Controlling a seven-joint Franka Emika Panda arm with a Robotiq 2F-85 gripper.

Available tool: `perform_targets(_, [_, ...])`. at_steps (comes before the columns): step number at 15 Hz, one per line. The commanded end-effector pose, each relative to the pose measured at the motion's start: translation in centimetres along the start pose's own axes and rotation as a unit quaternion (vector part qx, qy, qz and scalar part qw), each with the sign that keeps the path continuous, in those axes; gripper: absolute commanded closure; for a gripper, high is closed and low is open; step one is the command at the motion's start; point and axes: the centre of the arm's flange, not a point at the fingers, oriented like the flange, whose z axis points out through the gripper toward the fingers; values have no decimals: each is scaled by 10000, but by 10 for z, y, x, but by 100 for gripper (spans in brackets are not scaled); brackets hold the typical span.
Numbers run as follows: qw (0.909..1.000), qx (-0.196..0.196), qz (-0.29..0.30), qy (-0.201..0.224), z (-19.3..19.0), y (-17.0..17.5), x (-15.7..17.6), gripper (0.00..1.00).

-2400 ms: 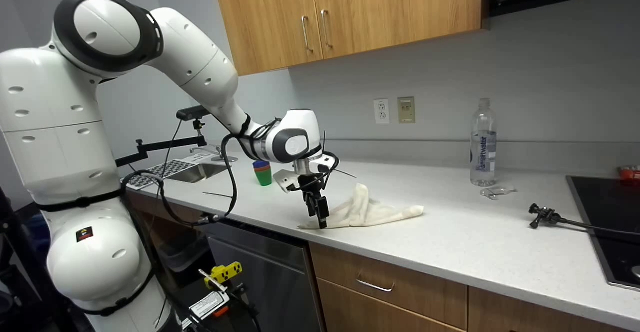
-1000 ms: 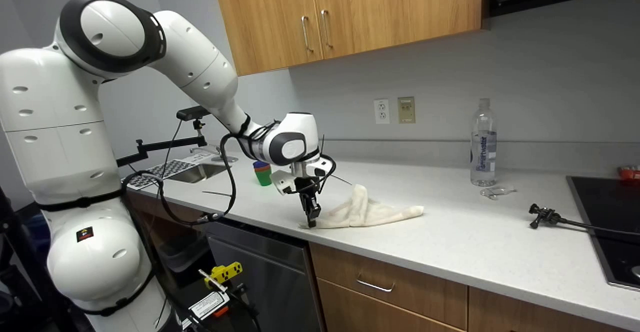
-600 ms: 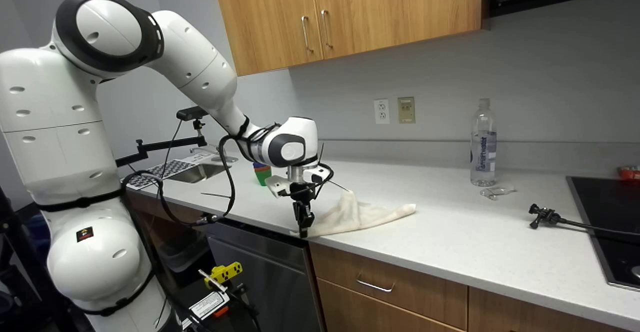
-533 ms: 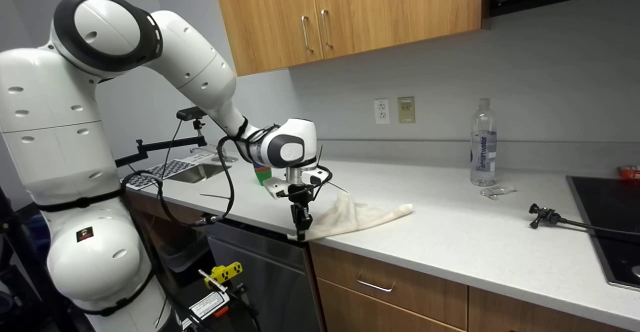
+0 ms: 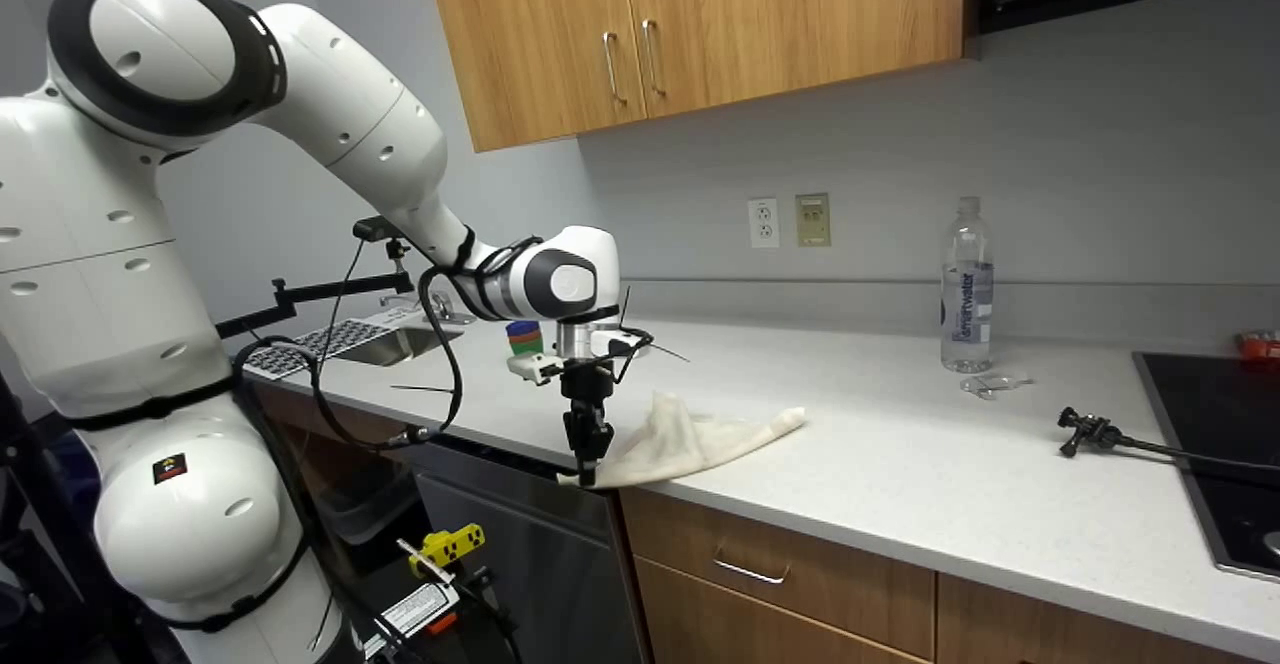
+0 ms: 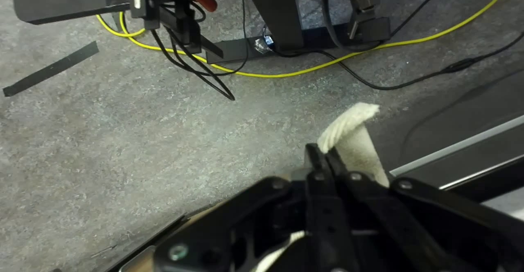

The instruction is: Fold the cloth

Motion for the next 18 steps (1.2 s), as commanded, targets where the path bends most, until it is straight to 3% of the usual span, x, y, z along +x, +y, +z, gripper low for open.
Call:
perform_targets(1, [9990, -326, -198, 234, -41, 15, -19, 99])
perform_targets(3, [9961, -388, -257, 755, -63, 20, -15, 99])
perform_targets(7, [9804, -521, -164, 1892, -103, 24, 10, 99])
perform_targets(13, [9388, -269, 514, 3396, -130, 15, 63, 99])
perform_targets(15, [9225, -216, 876, 3752, -130, 20, 85, 99])
perform_targets(17, [9146, -192, 1157, 3870, -125, 26, 105, 99])
perform_targets(18, [9149, -191, 1268, 3829, -119, 29, 114, 99])
